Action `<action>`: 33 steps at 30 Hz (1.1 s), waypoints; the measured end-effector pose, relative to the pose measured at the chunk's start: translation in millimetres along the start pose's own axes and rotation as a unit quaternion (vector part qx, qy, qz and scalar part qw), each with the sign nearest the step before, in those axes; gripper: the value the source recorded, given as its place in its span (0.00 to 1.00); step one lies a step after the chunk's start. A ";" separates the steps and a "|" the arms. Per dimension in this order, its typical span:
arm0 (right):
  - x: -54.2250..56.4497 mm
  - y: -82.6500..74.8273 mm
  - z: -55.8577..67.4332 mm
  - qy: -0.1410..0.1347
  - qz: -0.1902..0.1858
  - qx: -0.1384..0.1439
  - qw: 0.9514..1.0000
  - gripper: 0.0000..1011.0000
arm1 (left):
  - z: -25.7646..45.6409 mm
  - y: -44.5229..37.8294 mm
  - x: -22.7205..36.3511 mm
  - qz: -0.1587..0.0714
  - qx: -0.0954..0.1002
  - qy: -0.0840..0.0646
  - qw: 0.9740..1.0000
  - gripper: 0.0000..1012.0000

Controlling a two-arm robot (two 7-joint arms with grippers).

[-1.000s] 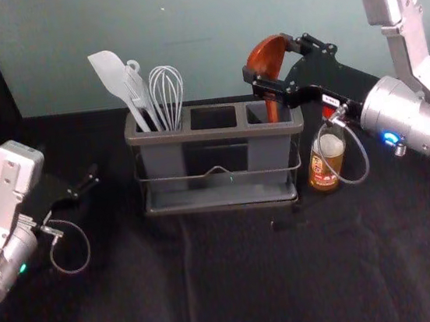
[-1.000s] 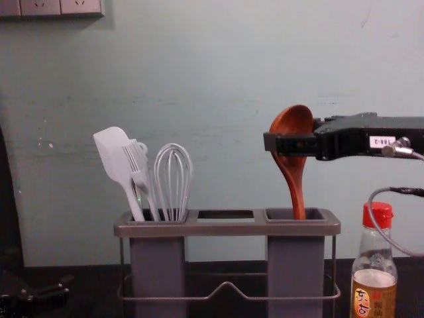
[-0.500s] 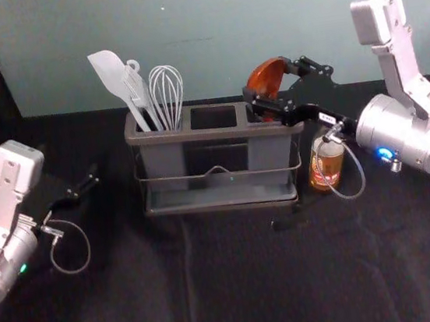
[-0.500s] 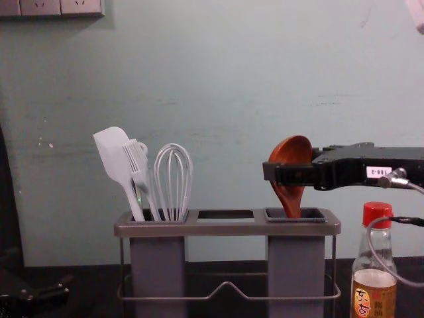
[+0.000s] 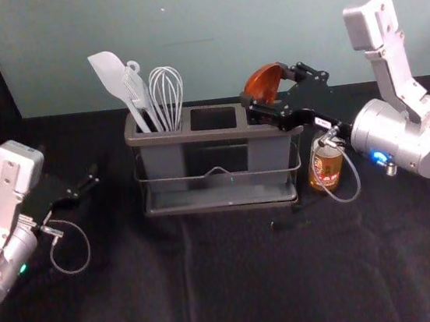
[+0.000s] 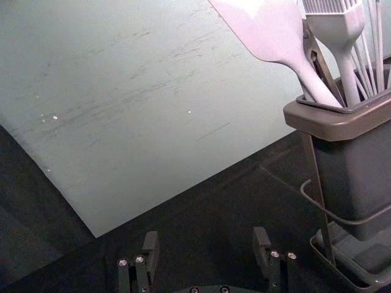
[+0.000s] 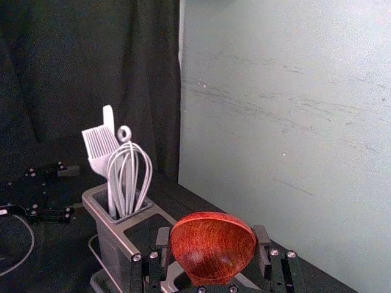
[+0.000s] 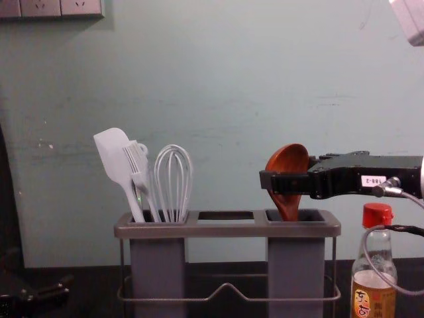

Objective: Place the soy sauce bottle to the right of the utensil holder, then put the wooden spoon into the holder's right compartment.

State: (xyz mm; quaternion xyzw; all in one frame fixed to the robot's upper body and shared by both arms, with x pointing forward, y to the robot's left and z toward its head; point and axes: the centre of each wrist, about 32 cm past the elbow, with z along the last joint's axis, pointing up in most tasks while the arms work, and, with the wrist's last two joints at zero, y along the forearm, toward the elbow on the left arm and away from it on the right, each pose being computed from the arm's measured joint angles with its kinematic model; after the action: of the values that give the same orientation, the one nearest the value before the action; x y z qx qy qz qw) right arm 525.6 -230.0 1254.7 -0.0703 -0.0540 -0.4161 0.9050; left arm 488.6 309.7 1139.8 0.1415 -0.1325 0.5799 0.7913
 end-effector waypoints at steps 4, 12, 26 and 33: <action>0.1 0.0 0.0 0.000 0.000 0.000 1.000 0.83 | 0.0 0.0 0.0 0.000 0.000 0.000 1.000 0.99; 0.2 -0.3 -0.2 -0.001 0.000 -0.001 1.000 0.83 | 0.0 0.0 0.0 0.000 0.000 0.000 1.000 0.99; 0.3 -0.4 -0.2 -0.001 0.000 -0.003 1.000 0.99 | 0.0 0.0 0.0 0.000 0.000 0.000 1.000 0.99; 0.4 -0.4 0.1 -0.001 0.000 -0.002 1.000 0.99 | 0.0 0.0 0.0 0.000 0.000 0.000 1.000 0.99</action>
State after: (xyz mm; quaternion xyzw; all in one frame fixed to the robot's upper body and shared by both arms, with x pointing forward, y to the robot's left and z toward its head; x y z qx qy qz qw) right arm 525.5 -230.6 1254.9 -0.0725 -0.0539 -0.4163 0.9047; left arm 488.6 309.7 1139.8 0.1415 -0.1324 0.5799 0.7913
